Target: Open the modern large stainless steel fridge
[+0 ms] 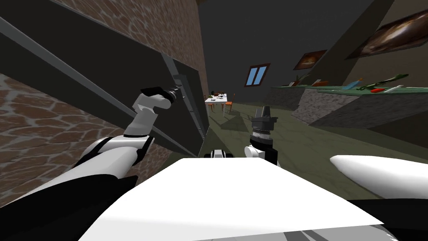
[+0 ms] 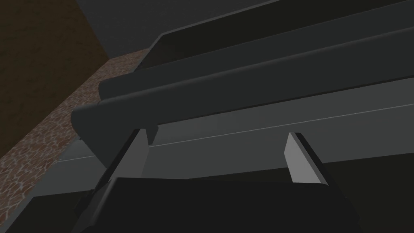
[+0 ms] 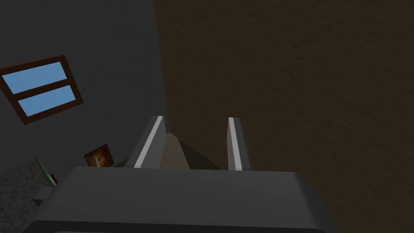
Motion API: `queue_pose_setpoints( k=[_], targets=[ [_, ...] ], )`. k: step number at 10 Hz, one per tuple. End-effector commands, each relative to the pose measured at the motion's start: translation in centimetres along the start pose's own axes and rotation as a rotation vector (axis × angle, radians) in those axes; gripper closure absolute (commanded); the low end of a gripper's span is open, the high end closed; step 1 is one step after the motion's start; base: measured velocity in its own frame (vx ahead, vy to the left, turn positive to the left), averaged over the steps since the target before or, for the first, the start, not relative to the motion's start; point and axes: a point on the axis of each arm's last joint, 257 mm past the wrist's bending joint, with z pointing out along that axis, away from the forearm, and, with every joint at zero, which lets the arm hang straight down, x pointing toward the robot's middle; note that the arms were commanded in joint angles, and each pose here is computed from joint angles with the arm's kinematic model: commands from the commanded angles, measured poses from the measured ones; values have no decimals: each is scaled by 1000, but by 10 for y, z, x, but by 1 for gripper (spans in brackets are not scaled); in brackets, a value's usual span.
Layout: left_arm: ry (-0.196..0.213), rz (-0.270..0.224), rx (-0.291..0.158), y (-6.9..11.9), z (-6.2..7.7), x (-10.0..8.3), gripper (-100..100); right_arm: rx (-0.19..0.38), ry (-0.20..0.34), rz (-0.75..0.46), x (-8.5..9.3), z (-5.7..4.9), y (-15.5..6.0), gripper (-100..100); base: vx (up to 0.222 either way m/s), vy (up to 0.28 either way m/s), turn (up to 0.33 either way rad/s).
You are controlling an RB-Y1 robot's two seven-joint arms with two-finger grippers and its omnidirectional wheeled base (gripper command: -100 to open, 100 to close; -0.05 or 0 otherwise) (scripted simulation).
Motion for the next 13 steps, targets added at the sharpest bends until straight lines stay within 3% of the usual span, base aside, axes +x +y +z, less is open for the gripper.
queue_pose_setpoints(
  k=[1,2,3,8,13],
  targets=[
    [-60,35,-59,-13,-3,-41,-100,0,0,0,0,0,0,0,-7,17,-256],
    [-82,46,-75,-20,-5,-56,-100,0,0,0,0,0,0,0,-23,7,-177],
    [-82,46,-81,-18,-5,-56,-100,0,0,0,0,0,0,0,-14,9,-54],
    [-177,85,-162,-45,-27,-121,-100,0,0,0,0,0,0,0,-16,3,-164],
    [-240,96,-207,-70,-51,-164,-100,0,0,0,0,0,0,0,11,5,-142]
  ],
)
